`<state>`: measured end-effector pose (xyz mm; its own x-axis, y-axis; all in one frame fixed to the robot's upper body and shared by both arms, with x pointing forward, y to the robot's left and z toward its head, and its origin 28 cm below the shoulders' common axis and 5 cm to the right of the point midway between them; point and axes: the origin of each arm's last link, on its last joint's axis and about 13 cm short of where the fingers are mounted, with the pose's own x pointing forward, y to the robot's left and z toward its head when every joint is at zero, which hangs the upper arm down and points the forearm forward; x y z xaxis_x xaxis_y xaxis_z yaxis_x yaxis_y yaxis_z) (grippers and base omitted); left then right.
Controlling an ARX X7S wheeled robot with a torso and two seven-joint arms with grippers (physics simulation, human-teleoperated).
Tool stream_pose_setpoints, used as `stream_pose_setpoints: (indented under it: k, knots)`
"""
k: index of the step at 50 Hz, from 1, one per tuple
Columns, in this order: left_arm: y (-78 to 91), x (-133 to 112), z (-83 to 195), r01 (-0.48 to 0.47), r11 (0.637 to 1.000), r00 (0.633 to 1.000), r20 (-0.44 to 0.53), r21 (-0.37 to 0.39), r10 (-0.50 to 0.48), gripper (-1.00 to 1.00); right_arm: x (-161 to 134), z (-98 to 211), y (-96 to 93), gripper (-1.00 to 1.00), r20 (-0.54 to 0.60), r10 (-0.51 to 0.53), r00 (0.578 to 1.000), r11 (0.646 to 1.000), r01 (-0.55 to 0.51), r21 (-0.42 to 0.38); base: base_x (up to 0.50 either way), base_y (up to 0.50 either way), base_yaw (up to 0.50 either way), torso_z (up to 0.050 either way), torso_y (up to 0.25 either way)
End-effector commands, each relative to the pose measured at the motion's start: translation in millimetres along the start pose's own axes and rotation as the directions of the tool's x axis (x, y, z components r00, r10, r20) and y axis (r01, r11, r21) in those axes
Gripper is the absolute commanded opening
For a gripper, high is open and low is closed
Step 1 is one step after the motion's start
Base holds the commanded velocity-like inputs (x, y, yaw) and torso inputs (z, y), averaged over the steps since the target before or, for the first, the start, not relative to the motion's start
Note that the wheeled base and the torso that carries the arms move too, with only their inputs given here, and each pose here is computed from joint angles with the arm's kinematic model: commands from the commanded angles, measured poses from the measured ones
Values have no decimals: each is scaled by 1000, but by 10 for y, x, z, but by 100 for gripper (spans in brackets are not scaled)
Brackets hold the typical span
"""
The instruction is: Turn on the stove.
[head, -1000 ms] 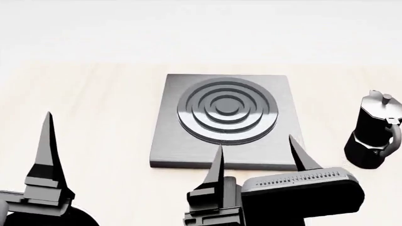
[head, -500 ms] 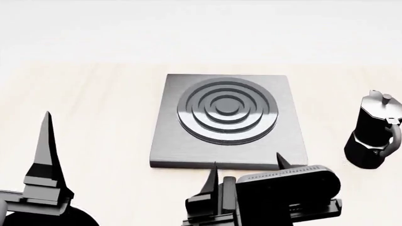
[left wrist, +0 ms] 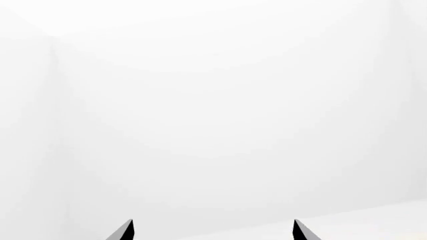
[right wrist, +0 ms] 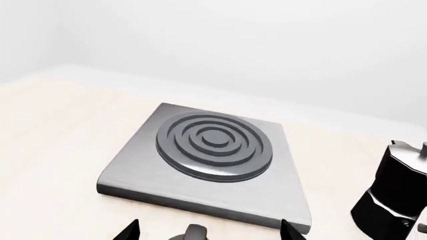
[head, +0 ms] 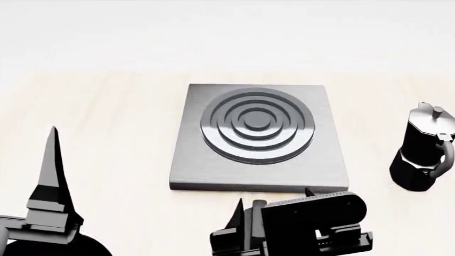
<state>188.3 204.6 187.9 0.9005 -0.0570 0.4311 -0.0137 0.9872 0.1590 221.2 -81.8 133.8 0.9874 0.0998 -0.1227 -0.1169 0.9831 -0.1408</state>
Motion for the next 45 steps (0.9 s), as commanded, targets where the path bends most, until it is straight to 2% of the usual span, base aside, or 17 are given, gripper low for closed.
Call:
stream_pose_setpoints:
  k: [1, 26, 45]
  knots:
    - [-1, 2, -4, 0, 1000, 1000, -1, 0, 0, 100, 51, -68, 17, 100, -25, -10, 1000, 1000, 10, -11, 0, 0, 0, 0, 0]
    - [-7, 3, -16, 3, 1000, 1000, -5, -1, -3, 100, 169, -234, 9, 100, -85, -25, 996, 1000, 26, 8, 0, 0, 0, 0, 0]
    - [-11, 3, -17, 3, 1000, 1000, -5, 2, -3, 100, 290, -377, 53, 100, -131, -12, 991, 1000, 10, -15, 0, 0, 0, 0, 0]
